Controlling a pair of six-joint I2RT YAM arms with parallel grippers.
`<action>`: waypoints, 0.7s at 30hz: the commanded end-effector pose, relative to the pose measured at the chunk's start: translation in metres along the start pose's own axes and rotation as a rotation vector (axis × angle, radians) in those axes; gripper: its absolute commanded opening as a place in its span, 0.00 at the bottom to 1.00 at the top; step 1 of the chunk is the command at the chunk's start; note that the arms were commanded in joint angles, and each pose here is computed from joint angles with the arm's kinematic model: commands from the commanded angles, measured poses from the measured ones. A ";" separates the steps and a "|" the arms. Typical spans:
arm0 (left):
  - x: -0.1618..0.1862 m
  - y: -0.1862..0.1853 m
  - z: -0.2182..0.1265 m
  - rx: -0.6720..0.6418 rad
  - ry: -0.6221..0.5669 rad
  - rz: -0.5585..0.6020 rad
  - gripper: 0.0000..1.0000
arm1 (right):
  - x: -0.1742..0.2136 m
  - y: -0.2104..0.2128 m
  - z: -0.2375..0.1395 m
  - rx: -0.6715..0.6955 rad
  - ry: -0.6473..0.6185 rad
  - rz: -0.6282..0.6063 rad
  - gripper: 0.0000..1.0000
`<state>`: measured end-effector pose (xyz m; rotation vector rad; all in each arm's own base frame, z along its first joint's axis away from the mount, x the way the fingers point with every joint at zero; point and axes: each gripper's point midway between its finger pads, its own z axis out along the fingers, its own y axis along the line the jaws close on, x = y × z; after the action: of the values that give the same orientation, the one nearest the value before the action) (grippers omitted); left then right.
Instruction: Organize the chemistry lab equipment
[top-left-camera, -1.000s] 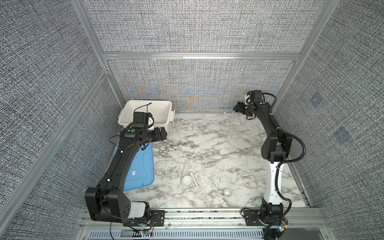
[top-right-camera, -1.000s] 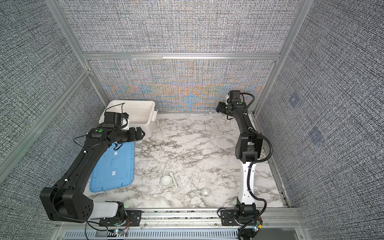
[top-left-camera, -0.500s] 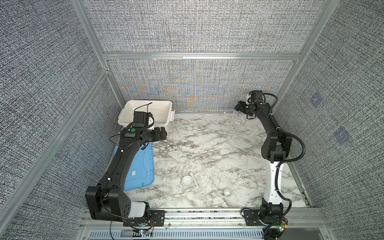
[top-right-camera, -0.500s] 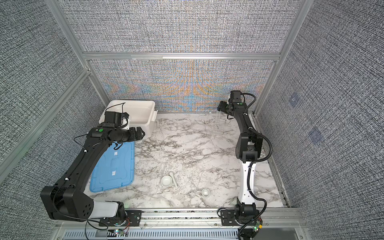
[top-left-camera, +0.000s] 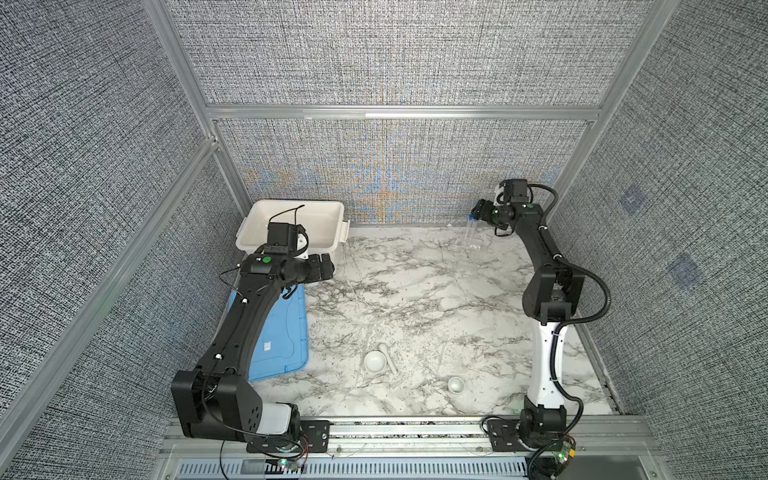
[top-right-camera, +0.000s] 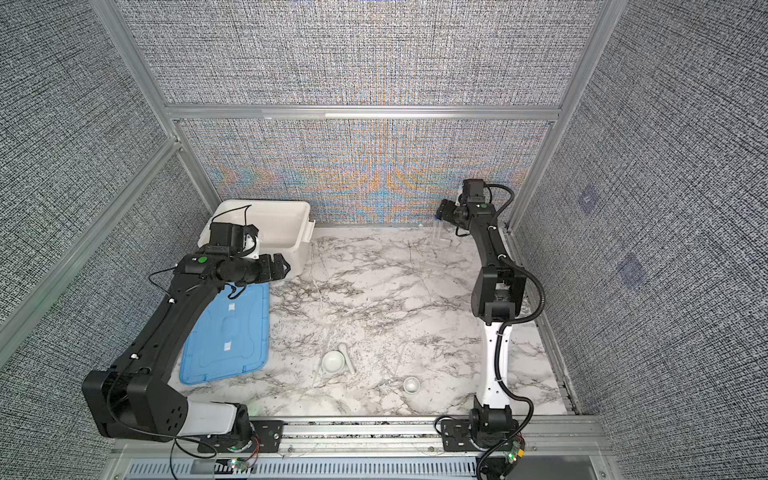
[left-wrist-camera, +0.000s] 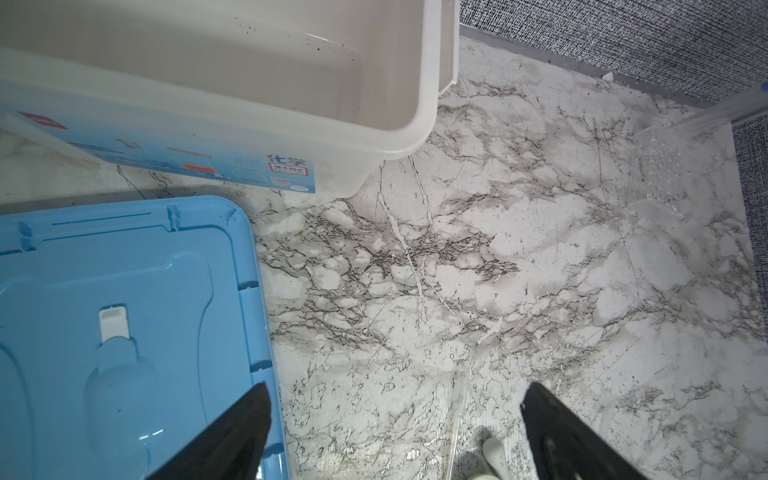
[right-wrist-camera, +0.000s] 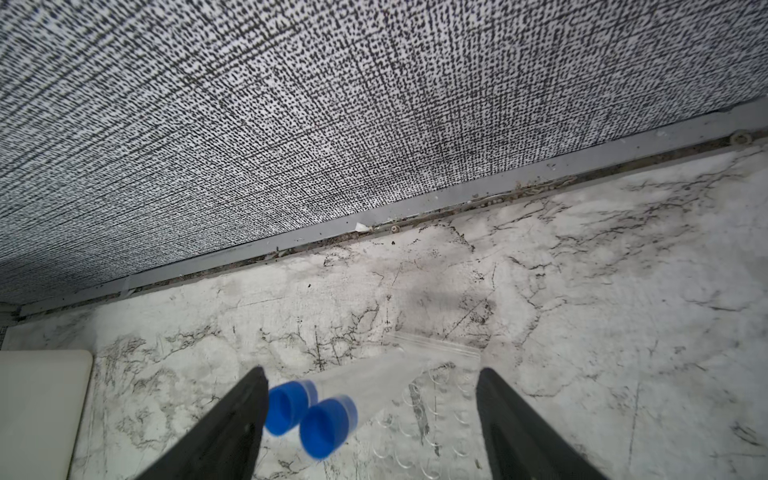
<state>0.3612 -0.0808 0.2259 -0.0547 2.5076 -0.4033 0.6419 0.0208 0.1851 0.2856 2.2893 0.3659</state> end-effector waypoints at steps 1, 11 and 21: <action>-0.002 0.000 -0.001 0.000 -0.011 0.011 0.95 | -0.002 0.002 -0.005 -0.008 0.001 -0.003 0.81; -0.002 -0.001 -0.006 0.001 -0.017 0.016 0.95 | -0.018 0.017 -0.036 -0.044 -0.036 -0.001 0.82; -0.019 -0.018 -0.038 0.050 -0.085 0.065 0.96 | -0.020 0.055 -0.133 -0.134 -0.128 0.039 0.83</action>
<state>0.3567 -0.0824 0.2634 -0.0132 2.4224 -0.4174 0.5753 0.0318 0.2817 0.2899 2.1822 0.4558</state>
